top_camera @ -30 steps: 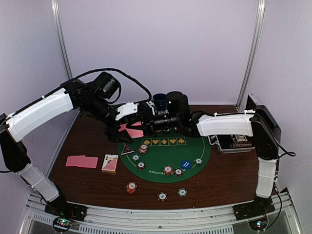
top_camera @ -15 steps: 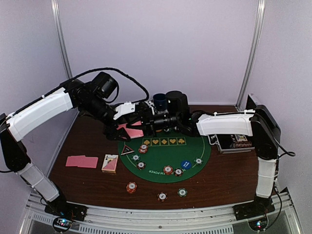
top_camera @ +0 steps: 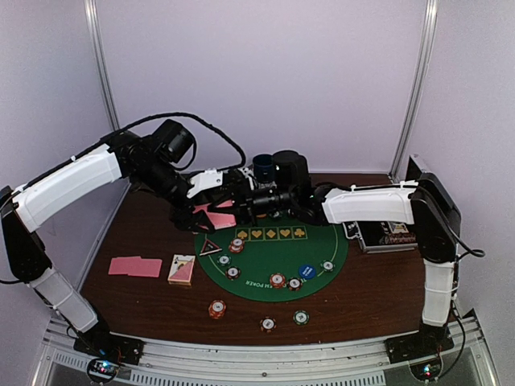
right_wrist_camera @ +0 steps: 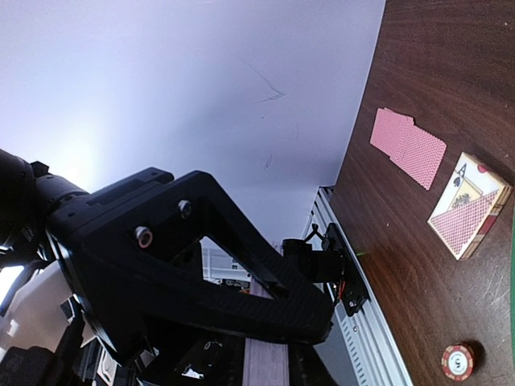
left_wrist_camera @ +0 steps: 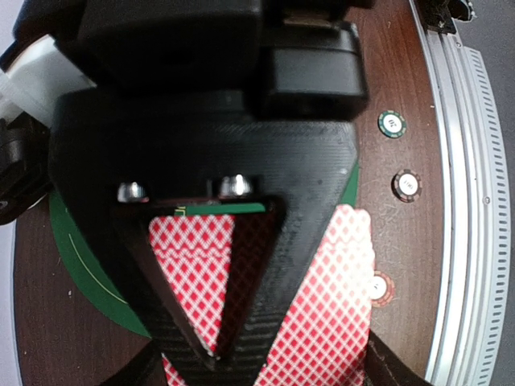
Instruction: Distribute texas hold em gaming equipment
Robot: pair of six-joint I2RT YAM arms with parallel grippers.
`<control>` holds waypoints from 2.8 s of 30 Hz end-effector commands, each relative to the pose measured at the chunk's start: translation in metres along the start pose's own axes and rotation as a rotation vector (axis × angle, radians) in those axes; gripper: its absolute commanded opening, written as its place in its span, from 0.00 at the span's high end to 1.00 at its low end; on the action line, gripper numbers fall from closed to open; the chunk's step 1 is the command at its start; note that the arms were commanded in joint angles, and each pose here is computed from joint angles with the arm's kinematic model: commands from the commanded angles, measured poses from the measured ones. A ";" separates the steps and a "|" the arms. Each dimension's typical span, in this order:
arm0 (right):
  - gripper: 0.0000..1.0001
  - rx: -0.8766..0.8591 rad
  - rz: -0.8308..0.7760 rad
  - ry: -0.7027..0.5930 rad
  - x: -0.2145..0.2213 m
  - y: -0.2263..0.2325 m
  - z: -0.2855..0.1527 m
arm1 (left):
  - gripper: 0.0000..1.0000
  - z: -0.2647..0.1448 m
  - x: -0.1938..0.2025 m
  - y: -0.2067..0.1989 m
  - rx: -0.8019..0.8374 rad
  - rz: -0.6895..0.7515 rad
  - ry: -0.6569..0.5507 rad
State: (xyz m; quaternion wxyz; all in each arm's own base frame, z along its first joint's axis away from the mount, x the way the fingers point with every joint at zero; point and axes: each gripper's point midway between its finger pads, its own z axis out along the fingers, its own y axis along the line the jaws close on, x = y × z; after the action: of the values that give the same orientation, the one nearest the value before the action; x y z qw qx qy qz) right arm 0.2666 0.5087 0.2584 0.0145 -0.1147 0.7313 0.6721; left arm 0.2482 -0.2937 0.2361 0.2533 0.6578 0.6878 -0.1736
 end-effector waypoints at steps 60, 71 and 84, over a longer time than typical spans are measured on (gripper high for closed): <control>0.73 0.170 0.007 0.137 0.028 -0.034 0.005 | 0.79 0.005 0.042 -0.006 0.106 -0.075 0.073; 0.74 0.219 0.008 0.137 0.024 -0.040 -0.006 | 0.85 0.005 0.046 -0.010 0.110 -0.071 0.074; 0.70 0.192 -0.001 0.118 0.021 -0.025 -0.018 | 0.89 0.006 0.054 -0.008 0.096 -0.070 0.090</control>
State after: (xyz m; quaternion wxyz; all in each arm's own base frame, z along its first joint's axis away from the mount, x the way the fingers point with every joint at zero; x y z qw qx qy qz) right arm 0.2520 0.4964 0.2036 -0.0382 -0.1456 0.8027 0.5771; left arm 0.2390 -0.2561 0.1886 0.1587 0.6491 0.7201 -0.1868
